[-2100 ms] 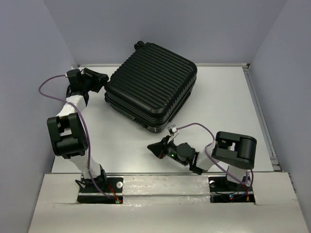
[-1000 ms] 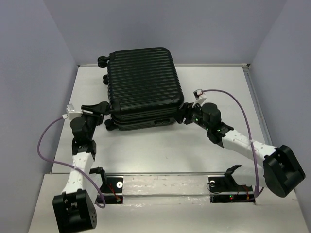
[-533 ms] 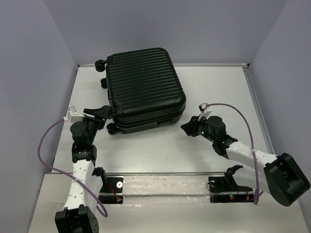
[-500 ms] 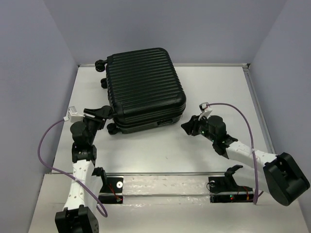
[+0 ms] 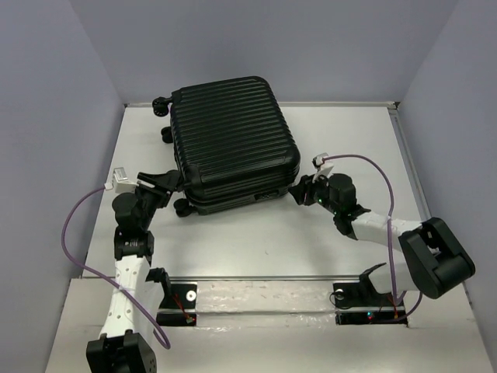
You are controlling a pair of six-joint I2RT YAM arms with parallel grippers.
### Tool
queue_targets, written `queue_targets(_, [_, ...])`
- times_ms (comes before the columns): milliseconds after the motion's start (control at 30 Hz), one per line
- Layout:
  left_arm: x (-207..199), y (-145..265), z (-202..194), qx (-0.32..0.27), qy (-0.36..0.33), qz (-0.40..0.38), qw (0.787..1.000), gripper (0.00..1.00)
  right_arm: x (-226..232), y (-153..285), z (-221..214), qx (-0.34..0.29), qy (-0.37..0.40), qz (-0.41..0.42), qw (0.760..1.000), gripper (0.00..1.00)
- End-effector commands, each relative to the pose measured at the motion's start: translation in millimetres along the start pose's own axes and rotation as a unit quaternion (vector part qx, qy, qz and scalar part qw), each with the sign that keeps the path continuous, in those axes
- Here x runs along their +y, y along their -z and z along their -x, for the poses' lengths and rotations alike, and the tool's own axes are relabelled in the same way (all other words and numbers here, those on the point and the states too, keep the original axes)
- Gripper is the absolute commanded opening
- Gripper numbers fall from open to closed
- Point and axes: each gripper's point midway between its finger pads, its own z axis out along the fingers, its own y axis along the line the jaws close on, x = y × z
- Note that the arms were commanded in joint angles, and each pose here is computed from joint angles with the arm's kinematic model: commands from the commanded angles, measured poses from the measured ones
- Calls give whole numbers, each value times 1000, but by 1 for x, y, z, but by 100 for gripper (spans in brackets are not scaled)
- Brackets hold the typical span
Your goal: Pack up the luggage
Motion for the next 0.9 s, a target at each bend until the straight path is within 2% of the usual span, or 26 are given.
queue_targets(0, [-29,3,-7,34,-108,-61,992,6,2,-10,51,-82,46,20,995,48])
queue_targets(167, [-29,3,-8,39,-110,-60,991,6,2,-15,52,-101,49,41,993,47])
queue_targets(267, [-29,2,-9,42,-111,-60,991,6,9,-15,58,-122,50,69,989,39])
queue_targets(433, [-27,3,-10,42,-111,-57,991,6,9,-14,64,-155,47,73,984,35])
queue_targets(533, [-25,4,-12,44,-110,-56,991,6,7,-14,68,-170,43,66,982,19])
queue_targets(633, [-24,4,-13,45,-110,-55,991,6,6,-12,68,-175,36,63,982,7])
queue_targets(667, [-25,4,-12,44,-110,-56,991,6,6,-9,70,-181,27,60,981,7])
queue_targets(833, [-32,6,-14,48,-106,-68,991,6,44,-6,59,-137,-19,117,984,7])
queue_targets(867, [-36,7,-17,49,-104,-73,991,6,80,-11,33,-79,-17,143,986,7])
